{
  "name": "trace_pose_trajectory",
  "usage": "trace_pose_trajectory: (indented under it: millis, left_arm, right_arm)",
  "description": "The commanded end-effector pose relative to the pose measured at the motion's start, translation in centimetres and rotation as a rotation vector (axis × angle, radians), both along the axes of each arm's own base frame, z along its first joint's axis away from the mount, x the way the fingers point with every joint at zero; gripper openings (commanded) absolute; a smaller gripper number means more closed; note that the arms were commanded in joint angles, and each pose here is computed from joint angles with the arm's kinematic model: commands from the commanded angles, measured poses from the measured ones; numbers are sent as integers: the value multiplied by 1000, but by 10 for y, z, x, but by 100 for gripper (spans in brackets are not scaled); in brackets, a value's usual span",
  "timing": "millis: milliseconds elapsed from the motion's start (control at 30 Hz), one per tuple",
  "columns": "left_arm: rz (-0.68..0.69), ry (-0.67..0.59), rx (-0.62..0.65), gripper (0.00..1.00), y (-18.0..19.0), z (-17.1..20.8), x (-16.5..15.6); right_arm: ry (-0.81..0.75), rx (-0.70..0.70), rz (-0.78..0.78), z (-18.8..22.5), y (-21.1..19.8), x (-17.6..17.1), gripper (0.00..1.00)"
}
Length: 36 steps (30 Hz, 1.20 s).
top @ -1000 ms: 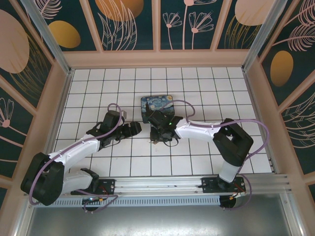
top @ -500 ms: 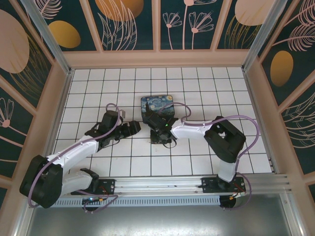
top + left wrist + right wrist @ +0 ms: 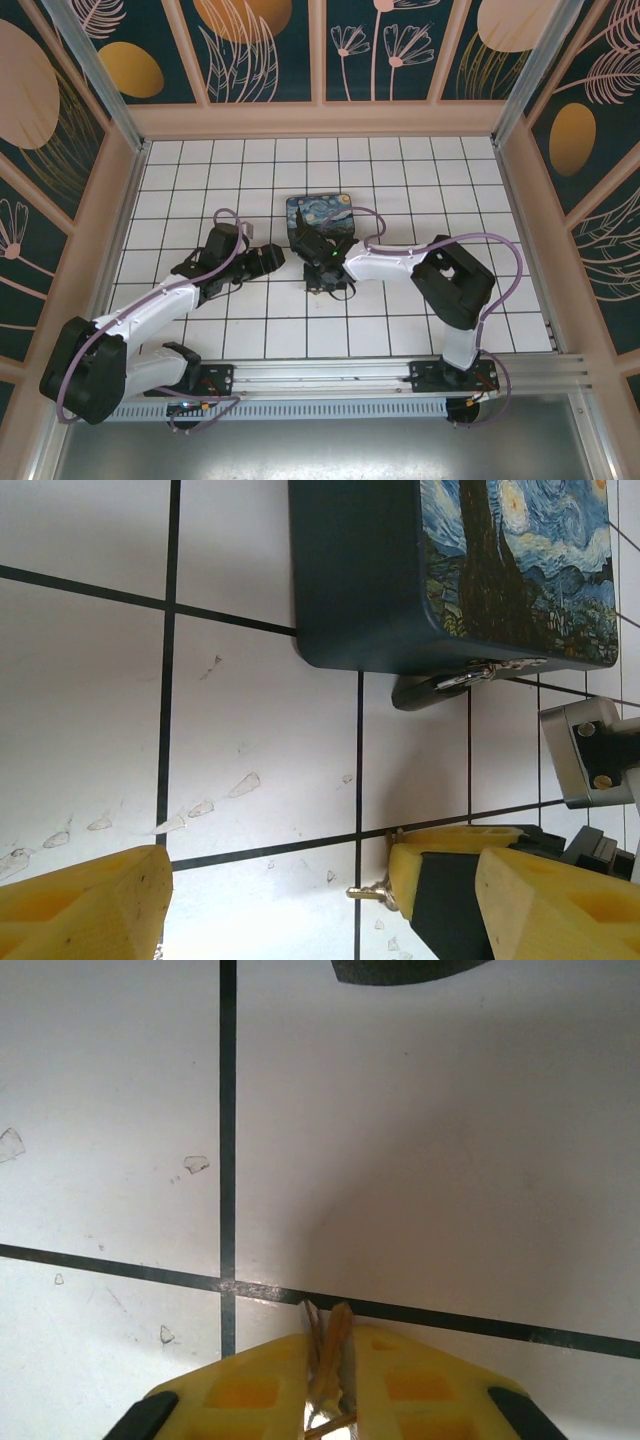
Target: Unlock the padlock with the key
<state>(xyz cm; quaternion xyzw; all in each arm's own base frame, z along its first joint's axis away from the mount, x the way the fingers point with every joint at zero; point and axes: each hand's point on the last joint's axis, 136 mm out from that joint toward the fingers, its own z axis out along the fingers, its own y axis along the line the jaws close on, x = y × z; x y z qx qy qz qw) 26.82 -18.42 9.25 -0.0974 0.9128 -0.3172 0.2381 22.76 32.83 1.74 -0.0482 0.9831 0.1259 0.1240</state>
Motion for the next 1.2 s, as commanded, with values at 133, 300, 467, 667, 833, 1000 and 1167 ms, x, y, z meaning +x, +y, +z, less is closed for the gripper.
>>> trace_pose_trajectory:
  millis: [133, 300, 467, 667, 833, 1000, 1167]
  left_arm:
    - [-16, -3, 10, 79, 0, 3, 2]
    - [-18, 0, 3, 79, -2, 5, 3]
    - [-28, -10, -7, 79, -6, 10, 7]
    - [-85, 49, -81, 79, -23, -4, -8]
    - [-63, 18, -76, 79, -23, 4, 1]
    - [-57, -6, -44, 79, -21, 13, 9]
    - [-42, -7, -69, 80, -15, 16, 11]
  right_arm:
    - [2, 83, -51, -10, 7, -8, 7]
    - [-31, 132, -52, 2, 13, -2, 4]
    - [-74, 151, -38, 21, 14, 5, 1]
    - [-95, 162, -8, 38, 4, 13, 16]
    - [-104, 120, -19, 33, -9, 16, 16]
    - [-87, 155, -19, 41, -9, 9, 19]
    - [-19, 206, -13, 29, -5, -11, 24]
